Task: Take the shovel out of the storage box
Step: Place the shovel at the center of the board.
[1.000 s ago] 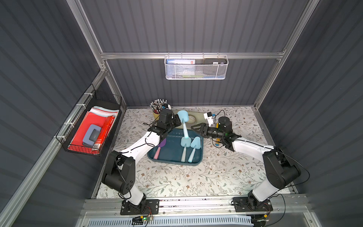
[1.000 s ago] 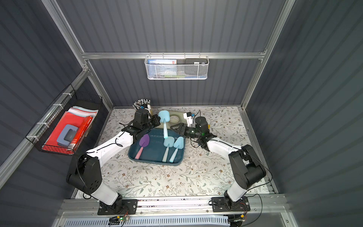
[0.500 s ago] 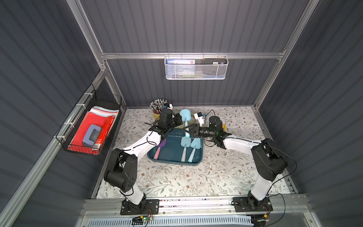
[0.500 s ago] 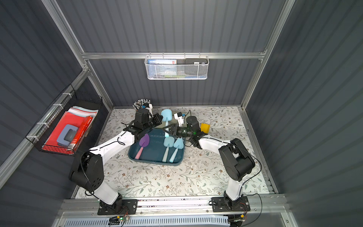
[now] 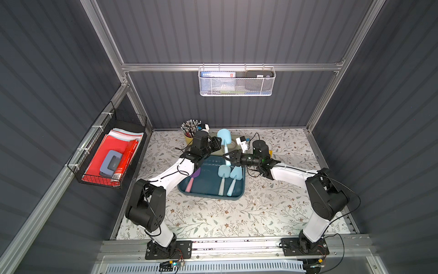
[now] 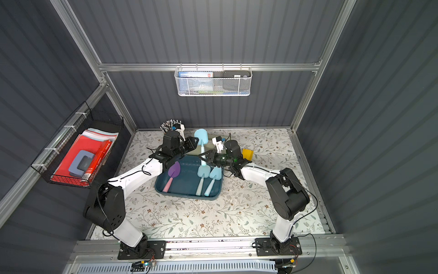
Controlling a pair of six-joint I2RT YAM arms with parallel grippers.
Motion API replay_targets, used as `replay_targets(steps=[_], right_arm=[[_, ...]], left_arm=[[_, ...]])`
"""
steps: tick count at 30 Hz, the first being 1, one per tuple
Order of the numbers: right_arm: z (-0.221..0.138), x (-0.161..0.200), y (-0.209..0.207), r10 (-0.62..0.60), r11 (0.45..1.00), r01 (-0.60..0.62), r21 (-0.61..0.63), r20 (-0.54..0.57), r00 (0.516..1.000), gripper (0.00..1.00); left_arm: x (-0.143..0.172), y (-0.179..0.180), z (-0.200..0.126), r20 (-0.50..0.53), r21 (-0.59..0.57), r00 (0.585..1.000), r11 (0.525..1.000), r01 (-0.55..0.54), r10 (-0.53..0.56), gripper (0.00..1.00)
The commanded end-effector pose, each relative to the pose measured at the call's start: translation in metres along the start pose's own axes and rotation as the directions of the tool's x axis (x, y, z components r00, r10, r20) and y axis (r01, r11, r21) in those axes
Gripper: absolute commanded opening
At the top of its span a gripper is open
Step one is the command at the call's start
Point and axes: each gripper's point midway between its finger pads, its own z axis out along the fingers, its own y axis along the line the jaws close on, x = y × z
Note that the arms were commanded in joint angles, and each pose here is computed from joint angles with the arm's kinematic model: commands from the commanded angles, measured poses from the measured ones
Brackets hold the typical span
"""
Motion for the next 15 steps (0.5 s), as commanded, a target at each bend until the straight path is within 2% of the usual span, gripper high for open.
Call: replay_targets(steps=[1,5,9,12,15], right_arm=[[-0.013,-0.009,0.026,-0.126,0.992,0.127,-0.016,0.047,0.991,0.01],[-0.052,-0.032,0.0,-0.107,0.989,0.092,0.114,0.138,0.985,0.0],[-0.132,-0.063,-0.036,-0.08,0.969,-0.002,0.248,0.321,0.944,0.01],[-0.184,-0.069,-0.063,-0.066,0.931,-0.085,0.354,0.395,0.916,0.01],[-0.217,-0.059,-0.085,-0.027,0.899,-0.16,0.409,0.415,0.909,0.01]], left_arm=[[-0.017,-0.006,-0.005,0.036,-0.023,0.999,0.999,-0.025,0.026,0.99],[-0.048,-0.007,-0.031,0.144,-0.106,0.987,0.993,-0.054,0.07,0.99],[-0.071,-0.008,-0.059,0.232,-0.155,0.968,0.986,-0.063,0.099,1.0],[-0.069,-0.003,-0.058,0.221,-0.179,0.97,0.982,-0.067,0.107,0.99],[-0.057,0.005,-0.049,0.188,-0.182,0.978,0.982,-0.054,0.088,0.99]])
